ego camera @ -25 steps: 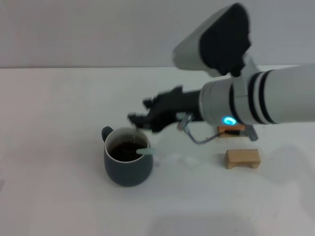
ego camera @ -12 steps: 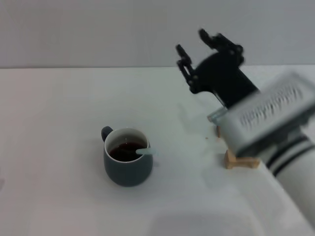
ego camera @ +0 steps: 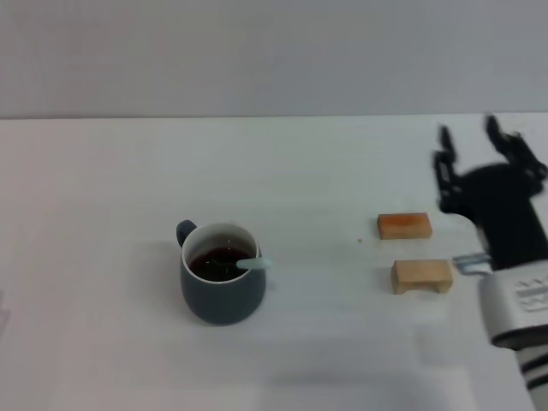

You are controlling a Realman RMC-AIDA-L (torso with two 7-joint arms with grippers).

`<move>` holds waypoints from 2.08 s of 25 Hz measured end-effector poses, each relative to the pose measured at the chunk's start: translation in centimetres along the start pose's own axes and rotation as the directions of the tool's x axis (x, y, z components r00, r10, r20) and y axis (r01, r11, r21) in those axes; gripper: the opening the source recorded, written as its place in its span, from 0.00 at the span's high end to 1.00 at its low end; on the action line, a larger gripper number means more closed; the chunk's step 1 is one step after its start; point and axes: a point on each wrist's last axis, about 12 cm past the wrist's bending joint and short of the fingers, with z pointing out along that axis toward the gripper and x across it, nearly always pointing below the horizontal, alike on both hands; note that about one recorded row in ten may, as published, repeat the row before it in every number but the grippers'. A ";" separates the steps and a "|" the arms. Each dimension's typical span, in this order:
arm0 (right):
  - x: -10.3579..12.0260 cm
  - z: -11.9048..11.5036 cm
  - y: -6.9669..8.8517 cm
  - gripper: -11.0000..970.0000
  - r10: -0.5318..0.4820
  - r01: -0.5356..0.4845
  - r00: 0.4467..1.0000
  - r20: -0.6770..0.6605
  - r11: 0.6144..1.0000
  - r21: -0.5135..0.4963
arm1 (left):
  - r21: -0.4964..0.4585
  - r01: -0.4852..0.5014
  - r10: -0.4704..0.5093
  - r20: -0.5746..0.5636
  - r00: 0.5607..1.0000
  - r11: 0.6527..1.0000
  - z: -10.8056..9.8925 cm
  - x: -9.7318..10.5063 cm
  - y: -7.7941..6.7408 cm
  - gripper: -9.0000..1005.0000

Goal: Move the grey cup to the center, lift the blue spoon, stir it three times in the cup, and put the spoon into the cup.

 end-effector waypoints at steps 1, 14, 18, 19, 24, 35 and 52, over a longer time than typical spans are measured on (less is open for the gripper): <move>0.4 -0.3 -0.4 0.40 0.021 -0.020 1.000 -0.008 1.000 0.019 | 0.000 0.000 0.000 0.001 1.000 1.000 0.0 0.0 0.0 0.14; 3.4 -4.3 -4.4 0.34 0.151 -0.153 0.988 0.025 0.975 0.160 | 0.011 -0.007 0.007 0.006 1.000 1.000 0.9 0.0 -0.1 0.14; 3.6 -5.2 -5.2 0.31 0.157 -0.166 0.985 0.069 0.972 0.166 | 0.007 -0.008 0.008 -0.003 1.000 1.000 0.9 0.1 -0.1 0.14; 3.9 -5.4 -5.5 0.30 0.174 -0.185 0.982 0.077 0.969 0.163 | 0.005 -0.009 0.009 -0.007 1.000 1.000 1.0 0.1 -0.1 0.14; 4.1 -5.3 -5.6 0.28 0.182 -0.191 0.981 0.073 0.969 0.154 | 0.007 -0.011 0.011 -0.014 1.000 1.000 1.2 0.2 -0.2 0.14; 4.1 -4.9 -5.4 0.27 0.178 -0.186 0.981 0.073 0.973 0.137 | 0.014 -0.009 0.010 -0.014 1.000 1.000 1.3 0.2 -0.4 0.14; 4.1 -4.6 -5.3 0.27 0.177 -0.184 0.982 0.066 0.975 0.128 | 0.012 -0.009 0.009 -0.023 1.000 1.000 1.3 0.3 -0.4 0.14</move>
